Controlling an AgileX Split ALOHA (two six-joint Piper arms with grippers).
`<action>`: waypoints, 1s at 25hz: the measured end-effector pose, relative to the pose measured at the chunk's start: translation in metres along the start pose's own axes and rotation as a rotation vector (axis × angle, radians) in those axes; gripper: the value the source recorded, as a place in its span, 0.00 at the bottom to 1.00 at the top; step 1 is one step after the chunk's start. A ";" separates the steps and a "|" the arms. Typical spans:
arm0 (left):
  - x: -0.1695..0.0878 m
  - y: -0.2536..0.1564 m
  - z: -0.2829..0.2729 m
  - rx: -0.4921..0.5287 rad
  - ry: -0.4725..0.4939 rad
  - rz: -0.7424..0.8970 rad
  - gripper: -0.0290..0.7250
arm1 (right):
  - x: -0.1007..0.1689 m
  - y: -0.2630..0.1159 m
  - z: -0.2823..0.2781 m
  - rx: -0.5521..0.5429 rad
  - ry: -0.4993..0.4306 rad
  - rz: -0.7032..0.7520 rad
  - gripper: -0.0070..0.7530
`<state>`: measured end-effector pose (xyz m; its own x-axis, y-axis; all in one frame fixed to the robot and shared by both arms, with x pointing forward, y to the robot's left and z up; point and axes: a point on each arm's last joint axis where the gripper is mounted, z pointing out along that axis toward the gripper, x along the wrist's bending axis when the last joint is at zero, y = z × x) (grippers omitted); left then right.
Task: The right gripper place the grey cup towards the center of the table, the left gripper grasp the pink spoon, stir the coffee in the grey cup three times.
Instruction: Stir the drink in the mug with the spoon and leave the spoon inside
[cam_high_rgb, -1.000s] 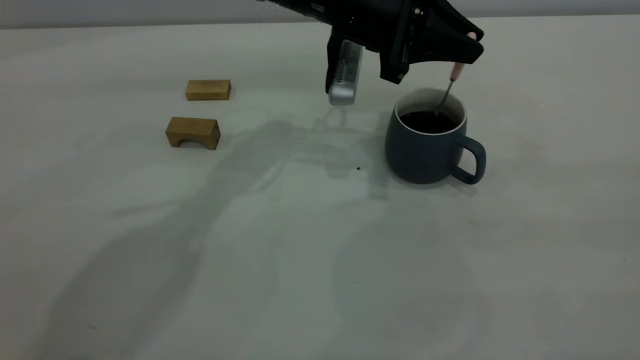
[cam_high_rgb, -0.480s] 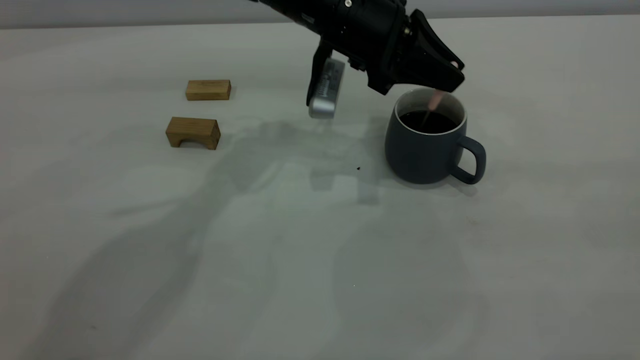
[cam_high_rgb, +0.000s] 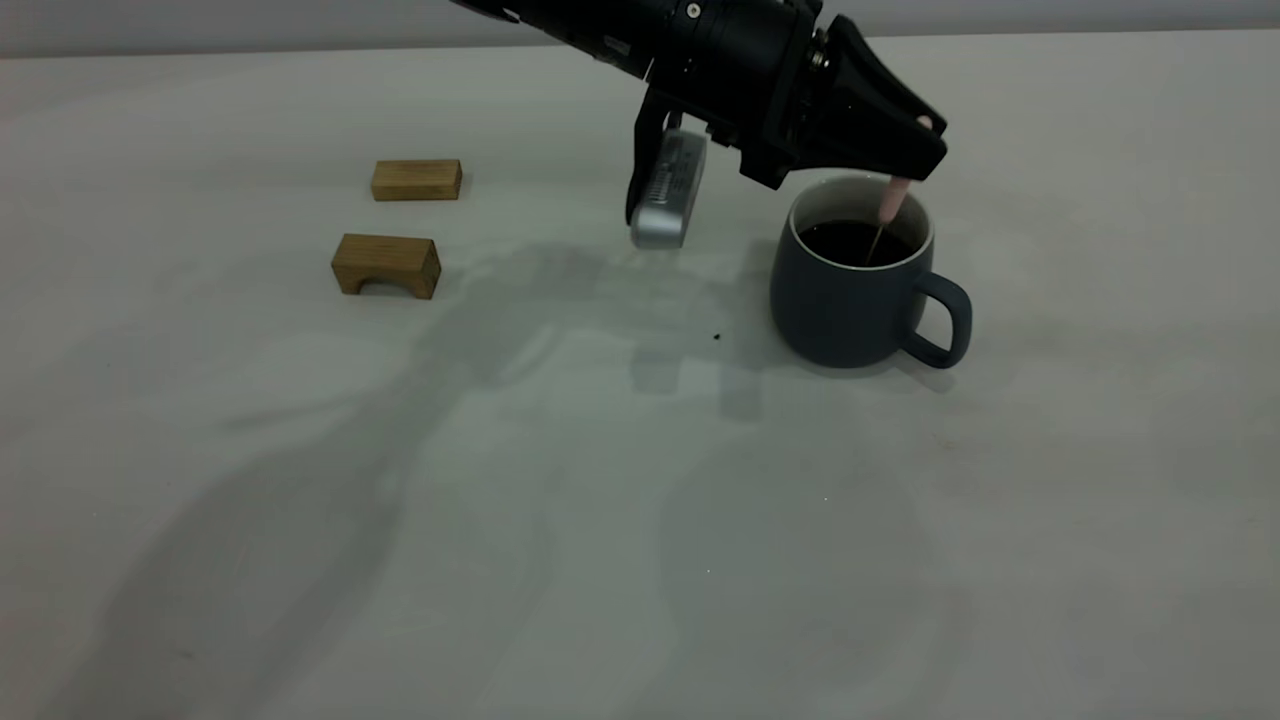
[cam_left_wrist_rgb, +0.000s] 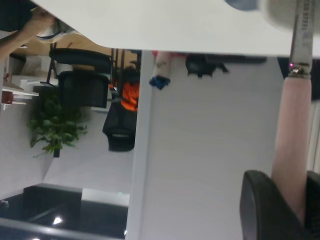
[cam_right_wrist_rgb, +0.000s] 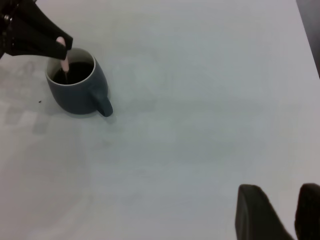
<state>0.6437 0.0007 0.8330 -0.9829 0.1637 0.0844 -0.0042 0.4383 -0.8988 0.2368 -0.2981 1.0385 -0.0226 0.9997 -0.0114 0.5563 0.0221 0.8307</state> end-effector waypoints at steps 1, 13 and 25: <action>0.000 0.000 -0.001 -0.024 0.002 -0.010 0.27 | 0.000 0.000 0.000 0.000 0.000 0.000 0.32; -0.007 -0.015 -0.011 -0.104 -0.027 0.258 0.27 | 0.000 0.000 0.000 0.000 0.000 0.000 0.32; 0.006 -0.011 -0.011 -0.028 0.126 0.202 0.27 | 0.000 0.000 0.000 0.000 0.000 0.000 0.32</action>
<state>0.6398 0.0065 0.8481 -0.9324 0.3591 -0.0410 0.1969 0.4096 -0.8908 0.2368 -0.2981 1.0385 -0.0226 0.9997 -0.0114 0.5563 0.0221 0.8307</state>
